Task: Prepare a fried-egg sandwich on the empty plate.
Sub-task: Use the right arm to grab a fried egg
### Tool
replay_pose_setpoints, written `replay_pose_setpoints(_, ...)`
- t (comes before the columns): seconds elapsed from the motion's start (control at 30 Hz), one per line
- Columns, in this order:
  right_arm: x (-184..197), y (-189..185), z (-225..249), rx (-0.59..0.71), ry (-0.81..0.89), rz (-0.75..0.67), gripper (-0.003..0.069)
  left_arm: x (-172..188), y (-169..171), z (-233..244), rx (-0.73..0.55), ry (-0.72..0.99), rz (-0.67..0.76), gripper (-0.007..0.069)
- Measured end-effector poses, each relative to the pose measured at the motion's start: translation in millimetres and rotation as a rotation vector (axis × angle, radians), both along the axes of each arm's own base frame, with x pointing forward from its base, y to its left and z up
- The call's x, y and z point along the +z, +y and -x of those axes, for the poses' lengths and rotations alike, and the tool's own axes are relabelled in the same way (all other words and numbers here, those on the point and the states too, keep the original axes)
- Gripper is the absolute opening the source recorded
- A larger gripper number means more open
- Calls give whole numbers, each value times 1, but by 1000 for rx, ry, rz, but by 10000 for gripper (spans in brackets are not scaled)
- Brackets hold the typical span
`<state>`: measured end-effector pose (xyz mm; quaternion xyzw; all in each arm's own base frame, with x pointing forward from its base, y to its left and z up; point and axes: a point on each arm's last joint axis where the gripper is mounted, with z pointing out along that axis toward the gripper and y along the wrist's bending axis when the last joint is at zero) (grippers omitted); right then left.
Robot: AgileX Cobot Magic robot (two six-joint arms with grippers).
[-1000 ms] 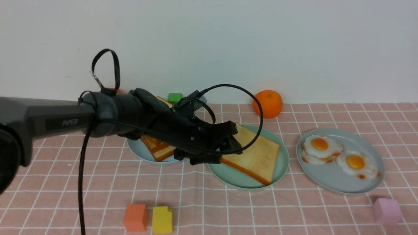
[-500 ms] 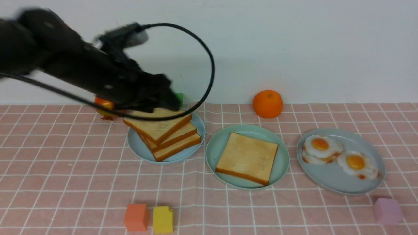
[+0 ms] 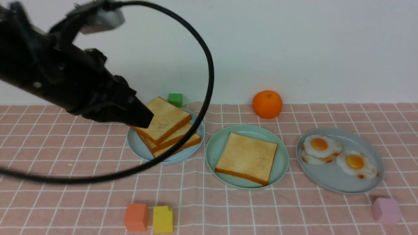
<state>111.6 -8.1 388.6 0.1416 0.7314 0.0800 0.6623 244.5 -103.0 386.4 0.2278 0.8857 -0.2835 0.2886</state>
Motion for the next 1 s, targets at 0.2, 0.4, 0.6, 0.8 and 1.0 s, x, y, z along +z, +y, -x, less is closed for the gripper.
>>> replay_pose_setpoints(0.2,-25,-2,-82,53,349,176,239,9,9,36,26,-93,21,13)
replay_pose_setpoints(0.4,-75,27,-130,246,658,282,239,4,17,73,-7,-194,8,13)
replay_pose_setpoints(0.6,-86,36,-182,273,875,245,281,-5,22,99,-5,-271,43,13)
replay_pose_setpoints(0.8,-124,35,-251,225,1015,11,363,-25,22,104,2,-230,53,13)
replay_pose_setpoints(1.0,-157,2,-284,230,1032,-179,386,-24,21,103,11,-223,90,13)
